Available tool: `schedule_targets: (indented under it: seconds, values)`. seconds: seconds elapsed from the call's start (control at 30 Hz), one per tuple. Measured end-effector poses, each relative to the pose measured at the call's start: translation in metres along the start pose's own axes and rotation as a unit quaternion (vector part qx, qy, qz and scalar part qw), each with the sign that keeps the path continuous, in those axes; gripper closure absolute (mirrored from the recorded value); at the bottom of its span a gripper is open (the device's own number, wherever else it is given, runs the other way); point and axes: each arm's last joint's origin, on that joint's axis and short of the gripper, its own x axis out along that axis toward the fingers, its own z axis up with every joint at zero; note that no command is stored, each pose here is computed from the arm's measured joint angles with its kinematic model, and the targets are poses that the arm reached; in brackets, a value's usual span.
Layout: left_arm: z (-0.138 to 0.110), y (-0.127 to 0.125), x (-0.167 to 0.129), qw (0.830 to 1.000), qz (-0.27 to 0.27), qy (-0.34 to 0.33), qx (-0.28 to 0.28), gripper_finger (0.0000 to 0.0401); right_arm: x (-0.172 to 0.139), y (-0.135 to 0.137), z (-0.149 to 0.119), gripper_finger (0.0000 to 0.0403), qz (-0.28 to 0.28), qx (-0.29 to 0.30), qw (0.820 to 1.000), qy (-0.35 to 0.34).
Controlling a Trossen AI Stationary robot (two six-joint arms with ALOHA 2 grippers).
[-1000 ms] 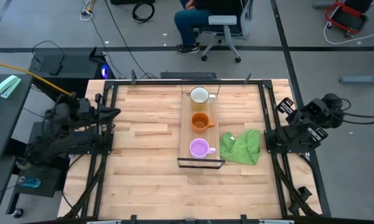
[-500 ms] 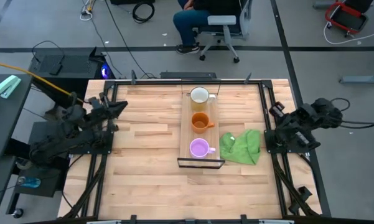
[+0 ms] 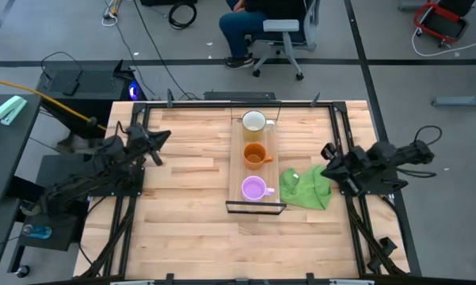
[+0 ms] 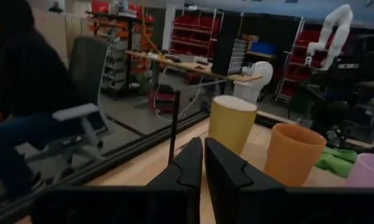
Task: Stack small to large cups/mugs on shelf
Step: Return to Home Position
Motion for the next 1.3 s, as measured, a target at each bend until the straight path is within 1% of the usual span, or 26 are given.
schedule_targets:
  seconds: [0.13,0.23,0.4,0.57,0.67,0.7,0.8,0.97,1.03,1.1,1.2,1.3]
  values:
    - [-0.009,0.003,0.002,1.0,0.013,0.014,0.0,0.037,0.0,-0.005,-0.014,0.0391,-0.011,-0.003,1.0,0.009]
    - [-0.008,0.004,0.002,1.0,0.015,0.009,0.0,0.0367,-0.001,-0.009,-0.024,0.0391,-0.024,0.0,1.0,0.016]
    - [-0.01,0.005,0.002,1.0,0.01,0.021,0.0,0.0371,-0.002,-0.015,-0.034,0.0391,-0.046,-0.002,0.999,0.026]
    - [-0.013,0.005,0.003,0.999,0.012,0.034,0.0,0.0378,-0.003,-0.018,-0.037,0.0391,-0.059,-0.007,0.998,0.033]
    - [-0.028,0.006,0.007,0.999,0.004,0.041,-0.011,0.0376,-0.003,-0.019,-0.037,0.0391,-0.063,-0.01,0.997,0.032]
    - [-0.03,0.006,0.008,0.999,-0.001,0.032,-0.011,0.0374,-0.003,-0.02,-0.037,0.0391,-0.064,-0.011,0.997,0.033]
    - [-0.03,0.006,0.01,1.0,-0.012,0.022,-0.01,0.037,-0.003,-0.02,-0.038,0.0391,-0.067,-0.012,0.997,0.037]
    - [-0.026,0.005,0.01,1.0,-0.015,0.009,-0.007,0.0367,-0.003,-0.02,-0.039,0.0391,-0.068,-0.029,0.996,0.046]
    - [-0.029,0.006,0.01,1.0,-0.013,0.021,0.002,0.037,-0.003,-0.021,-0.041,0.0391,-0.07,-0.039,0.995,0.053]
    - [-0.029,0.006,0.01,1.0,-0.013,0.019,0.008,0.0373,-0.004,-0.022,-0.042,0.0391,-0.077,-0.048,0.994,0.063]
    - [-0.029,0.006,0.01,0.999,-0.013,0.02,0.026,0.0377,-0.005,-0.026,-0.043,0.0391,-0.095,-0.064,0.991,0.069]
    - [-0.029,0.006,0.01,0.999,-0.001,0.019,0.041,0.0377,-0.006,-0.031,-0.043,0.0391,-0.122,-0.082,0.986,0.074]
